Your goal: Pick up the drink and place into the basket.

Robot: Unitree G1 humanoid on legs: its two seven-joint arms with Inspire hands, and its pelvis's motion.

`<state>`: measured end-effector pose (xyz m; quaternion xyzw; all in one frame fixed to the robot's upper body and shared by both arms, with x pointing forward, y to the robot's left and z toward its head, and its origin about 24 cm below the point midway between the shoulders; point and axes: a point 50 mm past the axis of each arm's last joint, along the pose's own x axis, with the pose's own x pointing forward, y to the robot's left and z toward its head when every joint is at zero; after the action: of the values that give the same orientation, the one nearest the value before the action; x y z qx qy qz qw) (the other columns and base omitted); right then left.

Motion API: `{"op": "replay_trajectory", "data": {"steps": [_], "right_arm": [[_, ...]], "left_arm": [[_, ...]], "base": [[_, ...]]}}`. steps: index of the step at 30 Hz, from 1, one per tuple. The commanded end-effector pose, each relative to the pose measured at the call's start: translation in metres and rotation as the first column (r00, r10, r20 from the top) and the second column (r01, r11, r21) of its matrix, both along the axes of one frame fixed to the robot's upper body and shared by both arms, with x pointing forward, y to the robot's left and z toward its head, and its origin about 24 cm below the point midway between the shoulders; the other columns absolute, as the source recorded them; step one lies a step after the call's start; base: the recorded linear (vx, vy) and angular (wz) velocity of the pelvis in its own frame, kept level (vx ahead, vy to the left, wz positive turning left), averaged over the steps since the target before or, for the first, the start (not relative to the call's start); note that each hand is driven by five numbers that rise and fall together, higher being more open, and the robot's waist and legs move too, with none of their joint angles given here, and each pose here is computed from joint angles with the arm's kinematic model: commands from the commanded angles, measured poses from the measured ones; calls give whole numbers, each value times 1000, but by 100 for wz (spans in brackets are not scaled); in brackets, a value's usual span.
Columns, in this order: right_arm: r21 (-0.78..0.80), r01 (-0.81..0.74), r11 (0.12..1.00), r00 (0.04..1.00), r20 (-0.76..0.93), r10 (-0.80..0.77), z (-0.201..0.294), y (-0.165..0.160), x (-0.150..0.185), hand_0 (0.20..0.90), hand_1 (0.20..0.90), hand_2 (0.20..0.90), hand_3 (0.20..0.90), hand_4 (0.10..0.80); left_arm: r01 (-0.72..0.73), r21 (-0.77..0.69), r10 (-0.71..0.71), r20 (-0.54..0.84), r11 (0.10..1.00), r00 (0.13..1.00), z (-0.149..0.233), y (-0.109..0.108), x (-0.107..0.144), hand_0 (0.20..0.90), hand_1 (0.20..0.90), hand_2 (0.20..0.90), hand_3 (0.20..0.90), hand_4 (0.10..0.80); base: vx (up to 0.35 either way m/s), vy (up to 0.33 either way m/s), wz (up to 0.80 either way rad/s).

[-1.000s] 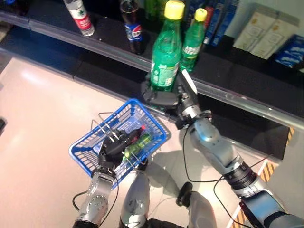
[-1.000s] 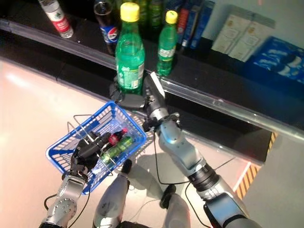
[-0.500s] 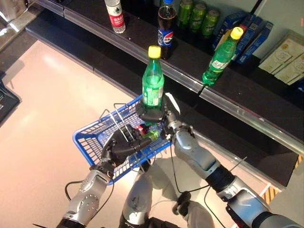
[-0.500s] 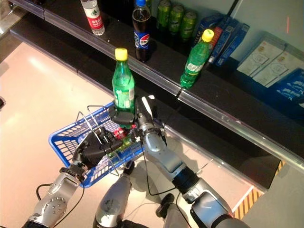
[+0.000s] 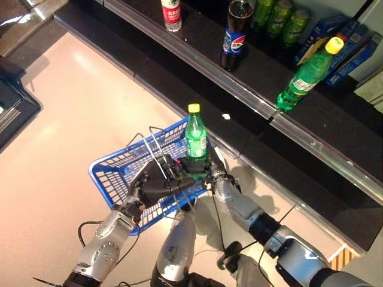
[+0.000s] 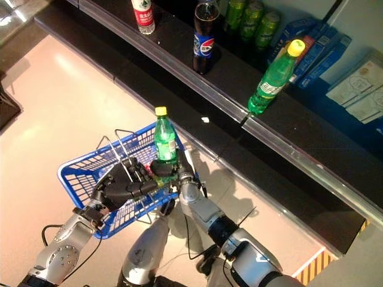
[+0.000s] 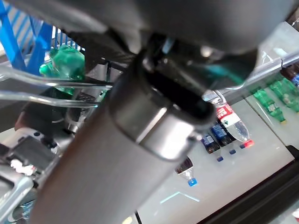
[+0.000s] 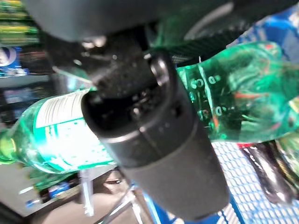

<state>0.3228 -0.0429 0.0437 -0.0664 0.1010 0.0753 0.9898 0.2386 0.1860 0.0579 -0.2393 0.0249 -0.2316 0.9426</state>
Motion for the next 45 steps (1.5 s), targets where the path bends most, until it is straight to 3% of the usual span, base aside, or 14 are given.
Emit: {"op": "replay_trajectory", "data": {"steps": [1, 8, 12, 15, 19, 28, 35, 36, 37, 39, 40, 41, 42, 45], "right_arm": [[252, -162, 954, 958, 273, 90, 72, 58, 2, 300, 300, 300, 200, 100], [350, -151, 924, 988, 96, 125, 46, 66, 2, 300, 300, 300, 200, 100], [557, -204, 805, 961, -42, 273, 32, 82, -10, 300, 300, 300, 200, 100], [667, -300, 682, 880, -83, 468, 21, 95, -22, 300, 300, 300, 200, 100], [761, -322, 563, 787, -115, 606, 9, 101, -34, 300, 300, 300, 200, 100], [751, -374, 543, 698, -157, 698, 1, 107, -43, 300, 300, 300, 200, 100], [820, -211, 531, 752, -211, 624, -1, 86, -18, 300, 300, 300, 200, 100], [837, -136, 531, 793, -229, 564, 1, 76, -7, 368, 368, 368, 280, 180], [841, -100, 532, 818, -235, 525, 3, 70, -1, 535, 535, 535, 475, 375], [853, -60, 518, 839, -238, 490, 6, 64, 6, 542, 542, 542, 483, 383], [869, -28, 495, 854, -236, 464, 9, 57, 14, 580, 580, 580, 527, 427], [874, 13, 486, 877, -243, 414, 13, 51, 21, 869, 869, 869, 864, 764], [871, 40, 490, 889, -255, 380, 16, 47, 26, 900, 900, 900, 900, 800], [871, 80, 484, 907, -265, 328, 20, 41, 33, 900, 900, 900, 900, 800]], "left_arm": [[391, -22, -241, 755, 920, 610, 146, -48, -15, 300, 300, 300, 200, 100], [424, -14, -263, 767, 905, 586, 152, -52, -17, 300, 300, 300, 200, 100], [443, -8, -278, 769, 896, 576, 153, -54, -18, 300, 300, 300, 200, 100], [451, 18, -298, 775, 892, 558, 152, -54, -19, 300, 300, 300, 200, 100], [499, 13, -330, 766, 866, 552, 150, -58, -20, 300, 300, 300, 200, 100], [533, 17, -347, 776, 846, 526, 152, -66, -22, 300, 300, 300, 200, 100], [507, 14, -322, 788, 862, 525, 157, -61, -20, 300, 300, 300, 200, 100], [505, 14, -321, 788, 863, 525, 158, -58, -20, 300, 300, 300, 200, 100], [505, 14, -321, 787, 863, 527, 159, -58, -19, 300, 300, 300, 200, 100], [507, 15, -323, 786, 862, 527, 160, -57, -18, 300, 300, 300, 200, 100], [508, 14, -325, 785, 861, 528, 161, -56, -18, 300, 300, 300, 200, 100], [511, 16, -328, 784, 860, 527, 161, -55, -17, 300, 300, 300, 200, 100], [513, 15, -329, 783, 858, 528, 162, -55, -17, 300, 300, 300, 200, 100], [518, 19, -334, 784, 855, 523, 163, -55, -17, 300, 300, 300, 200, 100]], "base": [[-1, -8, 14], [1, -10, 13], [5, -15, 3], [0, 0, 0], [0, 0, 0], [0, 2, 0], [-2, 14, 0], [0, 26, 4], [7, 22, 7], [10, 5, 8], [11, 5, 7], [16, 8, 6], [11, 9, 3], [0, 0, 0]]}}
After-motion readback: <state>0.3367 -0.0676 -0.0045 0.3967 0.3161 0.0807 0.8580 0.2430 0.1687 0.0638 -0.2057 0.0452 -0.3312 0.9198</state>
